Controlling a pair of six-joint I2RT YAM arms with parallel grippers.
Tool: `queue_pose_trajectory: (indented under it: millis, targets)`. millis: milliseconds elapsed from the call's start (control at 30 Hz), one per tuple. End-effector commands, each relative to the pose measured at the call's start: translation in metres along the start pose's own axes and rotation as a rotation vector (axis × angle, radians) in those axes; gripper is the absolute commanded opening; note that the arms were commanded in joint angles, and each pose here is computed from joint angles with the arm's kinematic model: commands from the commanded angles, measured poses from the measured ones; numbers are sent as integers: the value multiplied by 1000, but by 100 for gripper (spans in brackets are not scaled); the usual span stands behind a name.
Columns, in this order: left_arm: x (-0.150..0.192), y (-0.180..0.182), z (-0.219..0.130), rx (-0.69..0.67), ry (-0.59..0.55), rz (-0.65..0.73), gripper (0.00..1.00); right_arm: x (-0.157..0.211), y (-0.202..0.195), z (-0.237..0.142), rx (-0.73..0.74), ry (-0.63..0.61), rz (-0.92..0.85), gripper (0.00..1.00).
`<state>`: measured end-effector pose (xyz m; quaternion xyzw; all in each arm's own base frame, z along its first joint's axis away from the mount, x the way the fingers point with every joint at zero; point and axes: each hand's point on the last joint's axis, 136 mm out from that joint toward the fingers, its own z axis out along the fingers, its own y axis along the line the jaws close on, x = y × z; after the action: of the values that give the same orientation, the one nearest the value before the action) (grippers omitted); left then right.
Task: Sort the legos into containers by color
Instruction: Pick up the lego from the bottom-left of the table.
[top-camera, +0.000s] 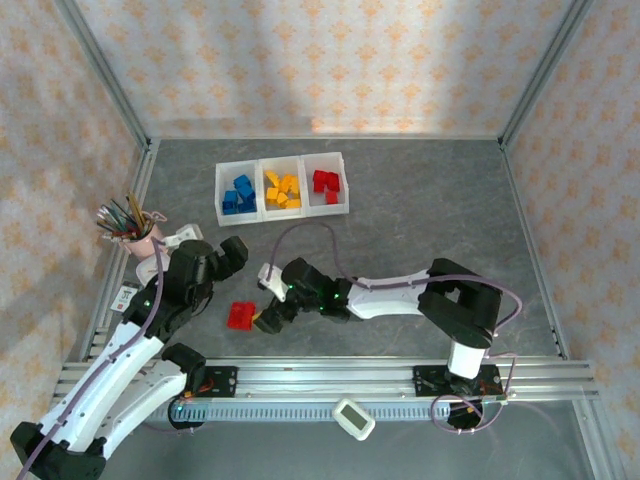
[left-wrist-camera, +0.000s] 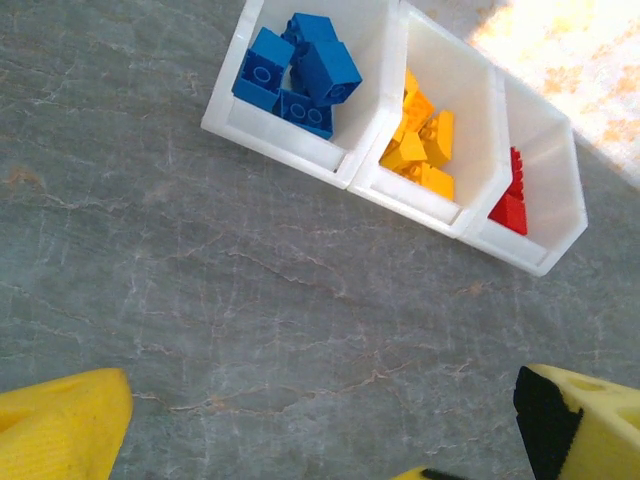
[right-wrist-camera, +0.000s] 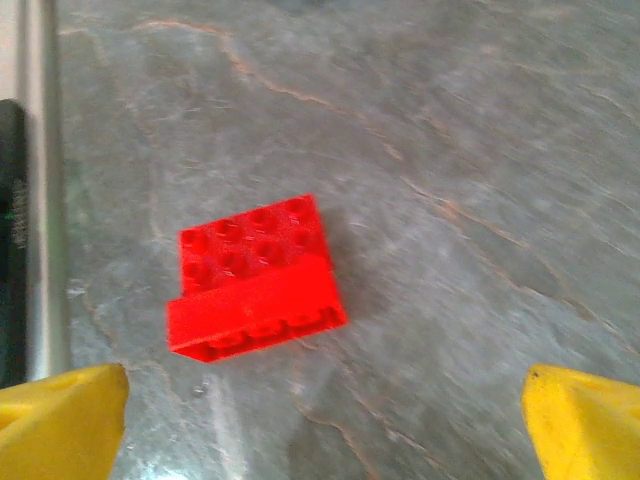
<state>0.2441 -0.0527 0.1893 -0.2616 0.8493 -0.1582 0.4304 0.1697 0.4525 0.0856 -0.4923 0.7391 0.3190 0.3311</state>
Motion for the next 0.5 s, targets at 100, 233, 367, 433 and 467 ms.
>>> queue_pose_trajectory:
  millis: [100, 233, 367, 433, 467]
  targets:
    - [0, 22, -10, -75, -16, -44, 99, -9, 14, 15, -16, -91, -123, 100]
    - [-4, 23, -14, -84, -26, -46, 99, -6, 12, 26, 14, -87, -140, 100]
    - [-3, 25, -13, -95, -24, -42, 99, -6, 14, 31, 11, -111, -163, 100]
    - [-4, 24, -13, -94, -27, -41, 99, -4, 16, 36, 14, -99, -183, 100]
    - [-4, 25, -13, -96, -29, -41, 99, -3, 16, 38, 17, -96, -194, 100]
